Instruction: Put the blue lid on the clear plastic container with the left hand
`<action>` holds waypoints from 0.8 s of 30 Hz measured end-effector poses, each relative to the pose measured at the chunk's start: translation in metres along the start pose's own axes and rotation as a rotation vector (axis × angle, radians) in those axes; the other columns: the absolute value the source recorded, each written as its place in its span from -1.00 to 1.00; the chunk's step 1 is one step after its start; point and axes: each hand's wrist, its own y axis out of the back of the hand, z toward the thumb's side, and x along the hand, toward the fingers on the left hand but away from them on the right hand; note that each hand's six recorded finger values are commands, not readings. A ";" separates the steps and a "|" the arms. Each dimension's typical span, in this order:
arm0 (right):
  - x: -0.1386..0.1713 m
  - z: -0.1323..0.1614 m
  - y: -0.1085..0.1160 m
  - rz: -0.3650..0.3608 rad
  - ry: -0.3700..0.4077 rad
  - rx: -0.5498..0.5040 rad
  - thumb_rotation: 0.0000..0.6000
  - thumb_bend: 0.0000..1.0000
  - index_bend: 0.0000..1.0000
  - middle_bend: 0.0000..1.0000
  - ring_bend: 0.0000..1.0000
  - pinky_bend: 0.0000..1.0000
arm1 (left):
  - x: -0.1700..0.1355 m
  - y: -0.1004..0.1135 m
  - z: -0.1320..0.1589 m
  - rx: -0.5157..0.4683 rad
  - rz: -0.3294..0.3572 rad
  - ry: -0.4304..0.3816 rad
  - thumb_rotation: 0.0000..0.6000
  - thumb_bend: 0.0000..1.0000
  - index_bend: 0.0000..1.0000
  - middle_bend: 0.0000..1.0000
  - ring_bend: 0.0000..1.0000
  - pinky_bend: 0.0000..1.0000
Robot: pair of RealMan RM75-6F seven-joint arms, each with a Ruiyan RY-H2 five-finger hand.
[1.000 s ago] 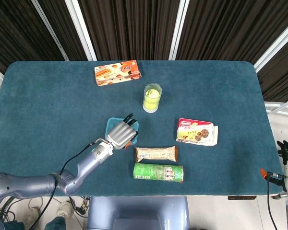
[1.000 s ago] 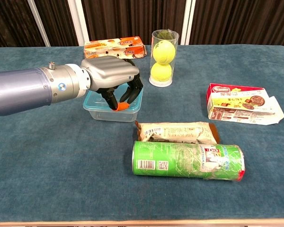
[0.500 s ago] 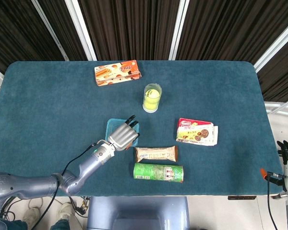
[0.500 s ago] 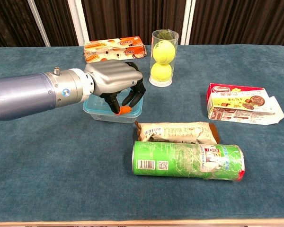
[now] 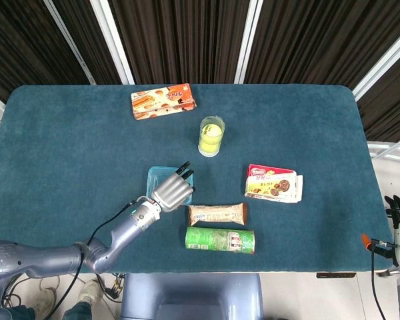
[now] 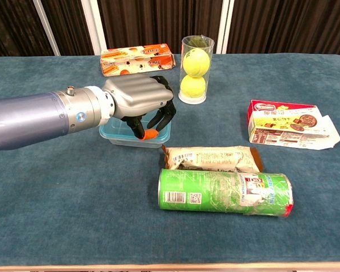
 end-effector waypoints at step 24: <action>0.000 0.000 0.000 -0.003 0.001 -0.003 1.00 -0.42 -0.80 -1.00 -1.00 -1.00 | 0.001 -0.021 -0.007 0.024 -0.038 0.026 1.00 0.05 0.30 0.18 -0.74 -0.98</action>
